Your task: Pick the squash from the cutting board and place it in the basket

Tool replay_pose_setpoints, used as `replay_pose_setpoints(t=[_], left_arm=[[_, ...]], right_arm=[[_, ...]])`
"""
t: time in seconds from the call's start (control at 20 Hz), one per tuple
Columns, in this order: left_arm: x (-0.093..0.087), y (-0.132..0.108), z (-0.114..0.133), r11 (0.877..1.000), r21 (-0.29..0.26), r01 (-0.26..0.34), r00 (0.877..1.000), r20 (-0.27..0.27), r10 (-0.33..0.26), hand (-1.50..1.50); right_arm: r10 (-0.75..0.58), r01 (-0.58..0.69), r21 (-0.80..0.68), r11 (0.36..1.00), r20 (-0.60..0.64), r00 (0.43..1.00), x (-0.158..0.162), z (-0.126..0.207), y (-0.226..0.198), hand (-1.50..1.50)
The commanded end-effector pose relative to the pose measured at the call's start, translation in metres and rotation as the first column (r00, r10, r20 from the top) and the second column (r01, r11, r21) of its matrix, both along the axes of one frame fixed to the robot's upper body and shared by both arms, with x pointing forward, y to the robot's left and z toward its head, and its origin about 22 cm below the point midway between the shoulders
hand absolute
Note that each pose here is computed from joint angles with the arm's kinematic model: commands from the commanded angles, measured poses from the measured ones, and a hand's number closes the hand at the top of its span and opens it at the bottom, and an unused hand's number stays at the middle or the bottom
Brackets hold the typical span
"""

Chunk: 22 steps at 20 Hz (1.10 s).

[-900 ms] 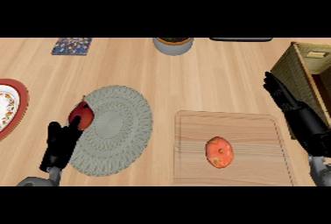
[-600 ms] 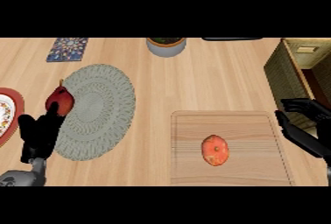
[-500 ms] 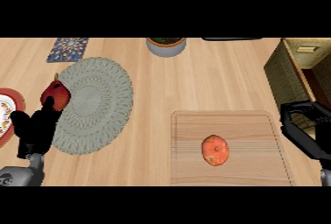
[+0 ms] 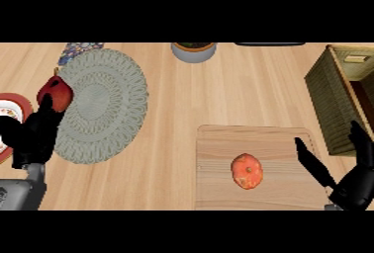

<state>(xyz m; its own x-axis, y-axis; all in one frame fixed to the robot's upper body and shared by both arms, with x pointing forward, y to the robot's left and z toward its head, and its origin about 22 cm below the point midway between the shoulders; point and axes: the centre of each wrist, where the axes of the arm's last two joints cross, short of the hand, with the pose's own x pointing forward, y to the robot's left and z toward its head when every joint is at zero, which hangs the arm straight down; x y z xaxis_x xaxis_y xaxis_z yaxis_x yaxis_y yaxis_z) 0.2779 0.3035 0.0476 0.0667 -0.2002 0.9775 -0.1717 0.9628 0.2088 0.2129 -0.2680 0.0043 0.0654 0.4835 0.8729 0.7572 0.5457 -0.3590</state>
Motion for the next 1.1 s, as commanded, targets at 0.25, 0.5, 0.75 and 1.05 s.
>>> replay_pose_setpoints(t=[0.25,0.5,0.75,1.05], left_arm=[[0.001,-0.001,0.005,1.000,0.003,-0.006,1.000,-0.002,0.006,0.00],[0.006,-0.003,0.008,1.000,0.013,-0.004,1.000,0.017,0.004,0.00],[-0.002,-0.011,-0.001,1.000,0.003,0.027,1.000,-0.004,-0.027,0.00],[0.016,-0.013,0.012,1.000,-0.014,0.025,1.000,0.019,-0.024,0.00]], right_arm=[[-0.039,0.036,-0.015,0.999,-0.491,0.870,-0.061,-0.025,-0.012,-1.50],[0.124,-0.077,0.098,0.992,-0.718,0.685,-0.080,-0.008,0.012,-1.50],[0.139,-0.077,0.116,0.990,-0.754,0.643,-0.081,0.063,0.035,-1.50],[0.112,-0.030,0.123,0.992,-0.747,0.655,-0.097,0.132,0.064,-1.50]])
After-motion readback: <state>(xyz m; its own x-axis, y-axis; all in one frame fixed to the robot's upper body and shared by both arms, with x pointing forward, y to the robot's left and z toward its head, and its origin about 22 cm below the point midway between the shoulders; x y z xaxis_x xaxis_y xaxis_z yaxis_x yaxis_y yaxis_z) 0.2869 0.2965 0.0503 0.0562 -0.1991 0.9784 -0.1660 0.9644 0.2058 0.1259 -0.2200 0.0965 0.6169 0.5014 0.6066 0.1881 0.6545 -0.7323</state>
